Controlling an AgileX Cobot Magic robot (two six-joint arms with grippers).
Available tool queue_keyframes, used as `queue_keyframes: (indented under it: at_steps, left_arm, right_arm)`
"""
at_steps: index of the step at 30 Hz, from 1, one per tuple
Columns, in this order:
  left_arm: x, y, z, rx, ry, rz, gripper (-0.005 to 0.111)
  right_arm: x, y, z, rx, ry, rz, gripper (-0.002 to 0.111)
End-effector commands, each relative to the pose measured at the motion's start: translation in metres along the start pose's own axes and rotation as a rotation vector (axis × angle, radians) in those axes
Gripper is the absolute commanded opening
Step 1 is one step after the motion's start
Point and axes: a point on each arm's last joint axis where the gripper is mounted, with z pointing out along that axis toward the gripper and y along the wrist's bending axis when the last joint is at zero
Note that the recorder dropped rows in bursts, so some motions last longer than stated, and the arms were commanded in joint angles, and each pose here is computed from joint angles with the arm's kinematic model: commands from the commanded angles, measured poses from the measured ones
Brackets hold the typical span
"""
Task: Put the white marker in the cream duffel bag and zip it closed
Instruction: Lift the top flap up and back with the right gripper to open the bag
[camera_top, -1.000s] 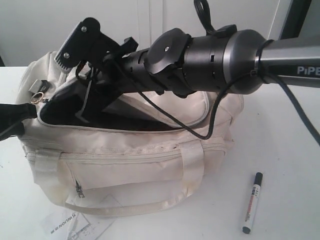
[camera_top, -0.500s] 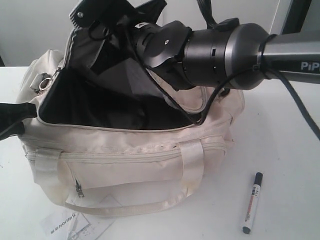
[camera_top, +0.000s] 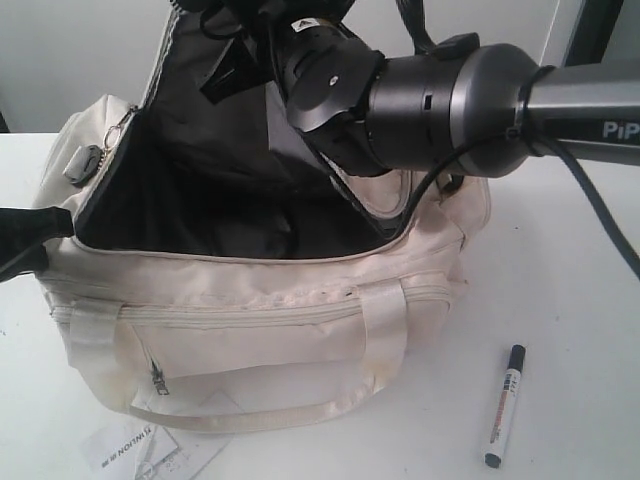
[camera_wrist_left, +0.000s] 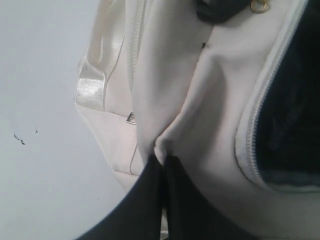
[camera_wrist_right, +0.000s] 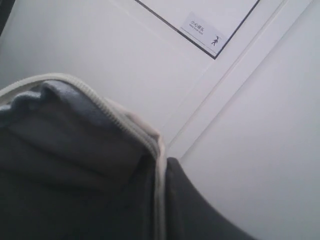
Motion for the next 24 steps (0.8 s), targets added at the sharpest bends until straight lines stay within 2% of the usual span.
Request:
queue_keyframes:
  at_steps: [1,3,7,9,11,15,18,22,24]
  left_arm:
    - [0.002,0.002,0.001,-0.010,0.016,0.004,0.008]
    - [0.001,0.001,0.001,-0.006,0.007,0.004,0.022]
    - [-0.004,-0.001,-0.007,0.002,-0.015,0.013,0.064]
    - [-0.008,-0.003,-0.015,0.008,-0.036,0.023,0.076]
    - [-0.014,-0.005,-0.026,0.006,-0.065,0.064,0.078]
    - [-0.027,-0.009,-0.054,0.006,-0.163,0.227,0.075]
    - [-0.042,-0.014,-0.077,-0.007,-0.317,0.425,0.075]
    - [-0.056,-0.023,-0.086,-0.013,-0.505,0.666,0.075]
    - [-0.060,-0.027,-0.082,-0.009,-0.542,0.722,0.075]
  right_arm:
    - [-0.007,0.000,-0.003,-0.067,-0.004,0.026,0.000]
    - [-0.007,0.004,-0.003,-0.108,0.003,0.026,0.000]
    - [-0.007,0.005,-0.003,-0.123,0.006,0.026,0.000]
    - [-0.006,0.004,-0.003,-0.122,0.006,0.020,0.000]
    - [-0.005,0.006,-0.003,-0.146,0.012,0.020,0.000]
    - [-0.003,0.014,-0.004,-0.250,0.030,0.009,0.000]
    - [-0.002,0.015,-0.004,-0.264,0.034,0.011,0.000]
    - [-0.003,0.013,-0.004,-0.262,0.031,0.006,0.000]
    - [-0.002,0.011,-0.003,-0.263,0.030,-0.007,0.000]
